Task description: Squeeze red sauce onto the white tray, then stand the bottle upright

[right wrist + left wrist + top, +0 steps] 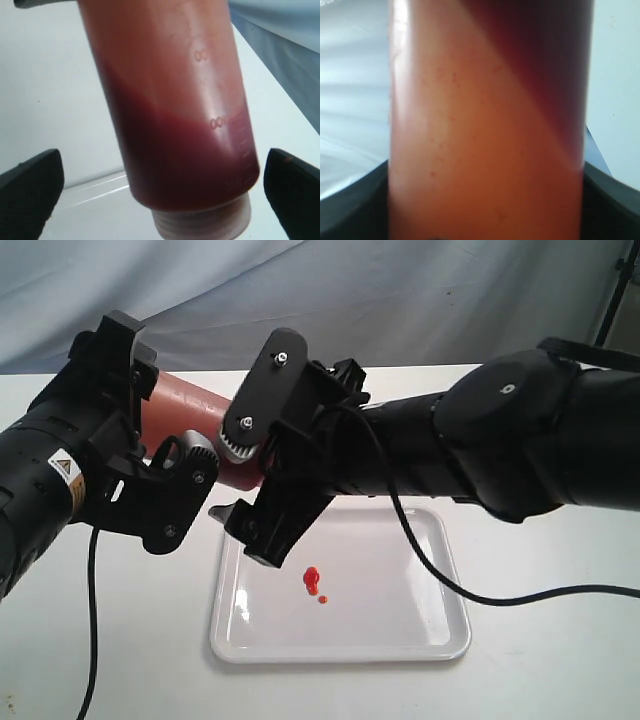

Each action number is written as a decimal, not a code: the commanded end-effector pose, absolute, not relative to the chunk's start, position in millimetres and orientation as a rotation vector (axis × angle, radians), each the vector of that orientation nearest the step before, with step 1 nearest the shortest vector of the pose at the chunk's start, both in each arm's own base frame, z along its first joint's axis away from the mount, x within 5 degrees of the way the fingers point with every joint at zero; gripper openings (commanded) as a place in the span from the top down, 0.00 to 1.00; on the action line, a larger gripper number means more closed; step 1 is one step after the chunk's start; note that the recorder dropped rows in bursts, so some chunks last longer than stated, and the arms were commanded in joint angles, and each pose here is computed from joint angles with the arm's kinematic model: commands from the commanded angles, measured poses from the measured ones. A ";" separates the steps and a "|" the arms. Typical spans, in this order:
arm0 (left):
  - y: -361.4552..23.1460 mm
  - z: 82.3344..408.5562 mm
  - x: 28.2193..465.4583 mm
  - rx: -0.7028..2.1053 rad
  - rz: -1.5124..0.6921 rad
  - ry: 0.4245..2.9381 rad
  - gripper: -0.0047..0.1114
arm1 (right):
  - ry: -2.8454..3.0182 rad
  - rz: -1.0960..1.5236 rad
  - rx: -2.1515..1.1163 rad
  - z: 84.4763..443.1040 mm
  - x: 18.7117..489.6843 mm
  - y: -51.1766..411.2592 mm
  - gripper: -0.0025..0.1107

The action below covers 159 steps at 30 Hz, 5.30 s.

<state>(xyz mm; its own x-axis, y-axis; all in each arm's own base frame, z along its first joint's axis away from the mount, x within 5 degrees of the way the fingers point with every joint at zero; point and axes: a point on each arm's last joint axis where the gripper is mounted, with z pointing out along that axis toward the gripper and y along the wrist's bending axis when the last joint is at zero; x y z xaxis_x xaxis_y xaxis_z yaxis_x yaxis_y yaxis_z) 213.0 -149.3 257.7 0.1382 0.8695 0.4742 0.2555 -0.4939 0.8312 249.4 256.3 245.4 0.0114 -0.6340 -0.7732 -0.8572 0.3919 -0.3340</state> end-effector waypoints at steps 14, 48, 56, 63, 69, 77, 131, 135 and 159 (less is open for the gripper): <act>-149.4 266.1 212.7 1.788 1.393 1.065 0.96 | 1.672 0.213 -1.331 244.4 257.9 256.8 0.05; -149.4 266.1 212.7 1.788 1.394 1.065 0.96 | 1.718 0.169 -1.292 230.7 275.3 264.3 0.37; -149.6 266.0 212.7 1.789 1.392 1.064 0.96 | 1.712 0.231 -1.332 229.5 270.7 267.4 0.80; -151.0 265.2 212.5 1.801 1.374 1.054 0.96 | 1.707 0.260 -1.353 229.0 268.5 268.8 0.98; -151.0 265.2 212.5 1.801 1.374 1.054 0.96 | 1.709 0.244 -1.343 229.3 269.7 268.1 0.98; -151.0 265.2 212.5 1.801 1.374 1.054 0.96 | 1.703 0.215 -1.338 229.7 271.3 267.0 0.64; -155.7 262.1 211.4 1.836 1.306 1.028 0.96 | 1.661 0.223 -1.363 238.0 265.0 269.2 0.11; -154.6 262.7 211.7 1.828 1.321 1.035 0.96 | 1.640 0.226 -1.382 238.4 256.7 277.6 0.15; -154.7 262.3 211.6 1.830 1.314 1.039 0.96 | 1.672 0.231 -1.328 237.7 251.2 282.6 0.13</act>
